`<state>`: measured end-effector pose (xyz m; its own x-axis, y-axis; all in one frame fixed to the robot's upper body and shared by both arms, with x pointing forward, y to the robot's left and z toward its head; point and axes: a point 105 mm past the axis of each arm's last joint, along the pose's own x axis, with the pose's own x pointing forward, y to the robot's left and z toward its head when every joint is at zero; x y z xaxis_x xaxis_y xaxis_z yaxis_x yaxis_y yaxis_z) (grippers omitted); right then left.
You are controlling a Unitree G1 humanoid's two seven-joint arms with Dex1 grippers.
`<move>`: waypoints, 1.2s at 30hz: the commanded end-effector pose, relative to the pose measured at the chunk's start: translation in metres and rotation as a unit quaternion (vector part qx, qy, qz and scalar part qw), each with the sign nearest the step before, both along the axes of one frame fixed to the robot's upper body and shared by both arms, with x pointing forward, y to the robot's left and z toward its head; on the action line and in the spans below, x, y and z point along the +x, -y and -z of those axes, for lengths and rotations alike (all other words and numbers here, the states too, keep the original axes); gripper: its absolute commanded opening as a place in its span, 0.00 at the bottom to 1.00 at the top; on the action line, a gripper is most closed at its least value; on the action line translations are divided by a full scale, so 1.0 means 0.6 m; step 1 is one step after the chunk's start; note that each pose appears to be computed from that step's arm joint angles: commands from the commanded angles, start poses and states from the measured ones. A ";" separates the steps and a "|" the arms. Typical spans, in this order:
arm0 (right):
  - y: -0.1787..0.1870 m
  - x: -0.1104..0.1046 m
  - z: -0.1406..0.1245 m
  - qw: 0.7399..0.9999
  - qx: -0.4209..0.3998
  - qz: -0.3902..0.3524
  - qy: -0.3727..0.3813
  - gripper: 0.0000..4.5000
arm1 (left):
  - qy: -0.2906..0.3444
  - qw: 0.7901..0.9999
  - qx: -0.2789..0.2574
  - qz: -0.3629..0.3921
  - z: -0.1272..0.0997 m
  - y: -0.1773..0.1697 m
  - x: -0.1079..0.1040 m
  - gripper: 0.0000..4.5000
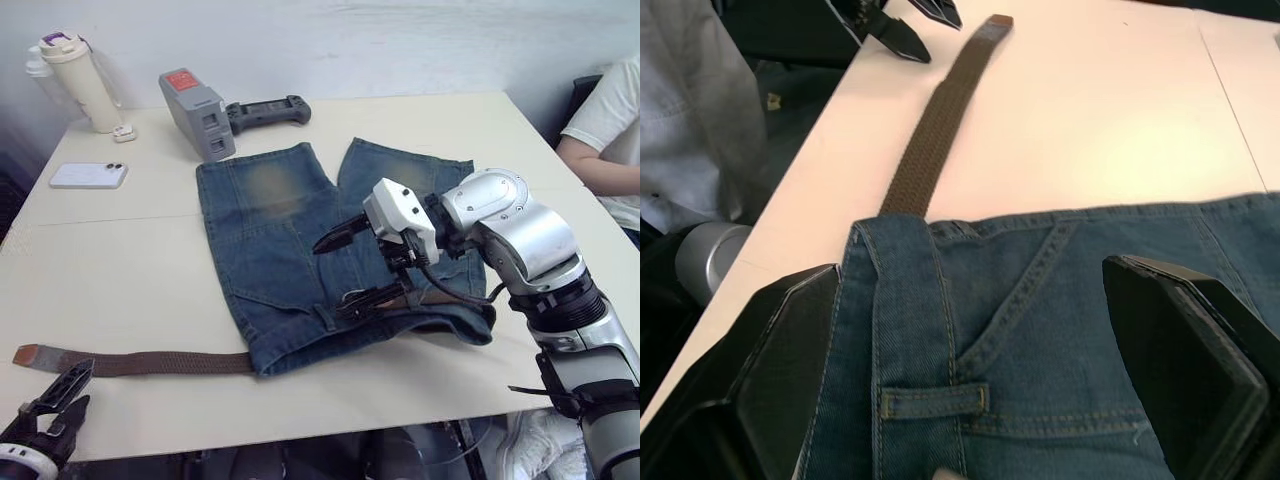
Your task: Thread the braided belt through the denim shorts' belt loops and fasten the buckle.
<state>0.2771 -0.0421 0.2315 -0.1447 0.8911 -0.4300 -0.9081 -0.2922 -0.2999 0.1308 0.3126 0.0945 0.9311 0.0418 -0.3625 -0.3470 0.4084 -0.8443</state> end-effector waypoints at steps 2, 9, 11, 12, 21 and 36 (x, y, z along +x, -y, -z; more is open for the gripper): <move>0.005 -0.003 -0.021 0.999 0.006 0.008 0.033 0.99 | -0.024 0.998 -0.035 0.038 0.027 0.042 0.017 1.00; 0.011 0.000 -0.021 0.999 0.009 0.034 0.035 0.99 | -0.034 0.987 -0.053 0.148 0.036 0.101 0.011 1.00; 0.013 0.002 -0.020 0.999 0.009 0.040 0.036 0.99 | -0.032 0.983 -0.056 0.171 0.035 0.111 0.009 1.00; 0.014 0.002 -0.018 0.998 0.009 0.044 0.036 0.99 | -0.035 0.980 -0.059 0.188 0.036 0.117 0.008 1.00; 0.013 0.006 -0.021 0.997 0.011 0.061 0.047 0.99 | -0.016 0.985 -0.121 0.126 0.061 0.132 0.088 1.00; 0.018 0.013 -0.028 0.993 0.014 0.089 0.071 1.00 | 0.015 0.981 -0.189 0.038 0.040 0.140 0.159 0.71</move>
<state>0.2876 -0.0505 0.2344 0.0466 0.8994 -0.4347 -0.9163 -0.1348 -0.3771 0.2243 0.2409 0.0901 0.9671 -0.1146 -0.2271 -0.2138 0.1176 -0.9698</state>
